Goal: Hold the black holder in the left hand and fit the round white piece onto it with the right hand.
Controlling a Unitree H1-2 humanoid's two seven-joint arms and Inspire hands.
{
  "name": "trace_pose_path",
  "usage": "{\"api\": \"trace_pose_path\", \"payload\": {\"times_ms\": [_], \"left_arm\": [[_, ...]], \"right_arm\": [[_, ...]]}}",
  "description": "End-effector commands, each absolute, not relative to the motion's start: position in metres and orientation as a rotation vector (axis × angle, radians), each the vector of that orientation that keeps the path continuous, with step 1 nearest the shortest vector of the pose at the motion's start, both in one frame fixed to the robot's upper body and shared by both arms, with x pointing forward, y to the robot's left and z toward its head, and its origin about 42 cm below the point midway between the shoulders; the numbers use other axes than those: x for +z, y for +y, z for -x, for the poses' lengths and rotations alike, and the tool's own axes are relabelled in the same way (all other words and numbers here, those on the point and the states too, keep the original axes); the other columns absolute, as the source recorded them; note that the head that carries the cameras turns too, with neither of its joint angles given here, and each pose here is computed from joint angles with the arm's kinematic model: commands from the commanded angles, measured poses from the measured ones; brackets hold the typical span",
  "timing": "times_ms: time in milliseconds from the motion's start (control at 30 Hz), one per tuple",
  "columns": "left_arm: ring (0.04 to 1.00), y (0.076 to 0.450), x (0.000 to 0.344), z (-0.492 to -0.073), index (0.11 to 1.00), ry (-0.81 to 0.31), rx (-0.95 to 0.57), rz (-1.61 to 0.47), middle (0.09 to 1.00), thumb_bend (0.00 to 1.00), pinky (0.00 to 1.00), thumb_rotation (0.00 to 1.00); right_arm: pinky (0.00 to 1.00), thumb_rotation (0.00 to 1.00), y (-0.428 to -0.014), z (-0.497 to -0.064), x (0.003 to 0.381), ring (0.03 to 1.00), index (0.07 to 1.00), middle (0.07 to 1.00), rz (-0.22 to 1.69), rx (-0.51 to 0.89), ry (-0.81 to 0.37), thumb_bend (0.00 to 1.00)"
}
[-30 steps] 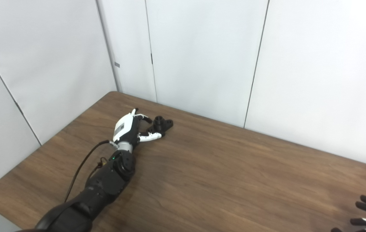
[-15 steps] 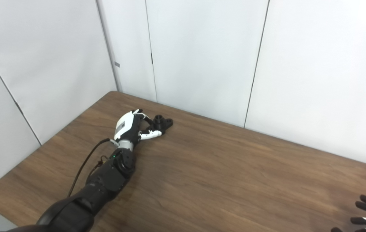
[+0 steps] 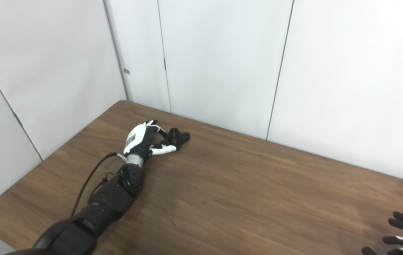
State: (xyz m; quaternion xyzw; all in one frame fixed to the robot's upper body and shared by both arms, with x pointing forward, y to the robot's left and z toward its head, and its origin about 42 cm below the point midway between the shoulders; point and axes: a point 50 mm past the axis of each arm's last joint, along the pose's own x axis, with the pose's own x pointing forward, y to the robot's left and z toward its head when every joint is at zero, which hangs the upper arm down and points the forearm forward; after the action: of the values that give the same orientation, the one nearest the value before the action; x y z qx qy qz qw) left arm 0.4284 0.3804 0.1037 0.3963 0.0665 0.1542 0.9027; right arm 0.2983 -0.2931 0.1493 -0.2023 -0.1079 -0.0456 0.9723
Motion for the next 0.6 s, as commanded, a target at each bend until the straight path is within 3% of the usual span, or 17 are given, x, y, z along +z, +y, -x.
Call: {"api": "trace_pose_path", "payload": {"times_ms": [0, 567], "left_arm": [[1.0, 0.338, 0.053, -0.404, 0.484, 0.25, 0.1, -0.744, 0.94, 0.52, 1.0, 0.06], [1.0, 0.268, 0.079, -0.393, 0.483, 0.063, -0.337, -0.781, 0.982, 0.52, 1.0, 0.06]], "right_arm": [[0.42, 0.0, -0.293, -0.304, 0.167, 0.574, 0.76, 0.734, 0.41, -0.109, -0.291, 0.52], [0.43, 0.0, -0.288, -0.308, 0.171, 0.544, 0.728, 0.703, 0.39, -0.103, -0.302, 0.57]]}}
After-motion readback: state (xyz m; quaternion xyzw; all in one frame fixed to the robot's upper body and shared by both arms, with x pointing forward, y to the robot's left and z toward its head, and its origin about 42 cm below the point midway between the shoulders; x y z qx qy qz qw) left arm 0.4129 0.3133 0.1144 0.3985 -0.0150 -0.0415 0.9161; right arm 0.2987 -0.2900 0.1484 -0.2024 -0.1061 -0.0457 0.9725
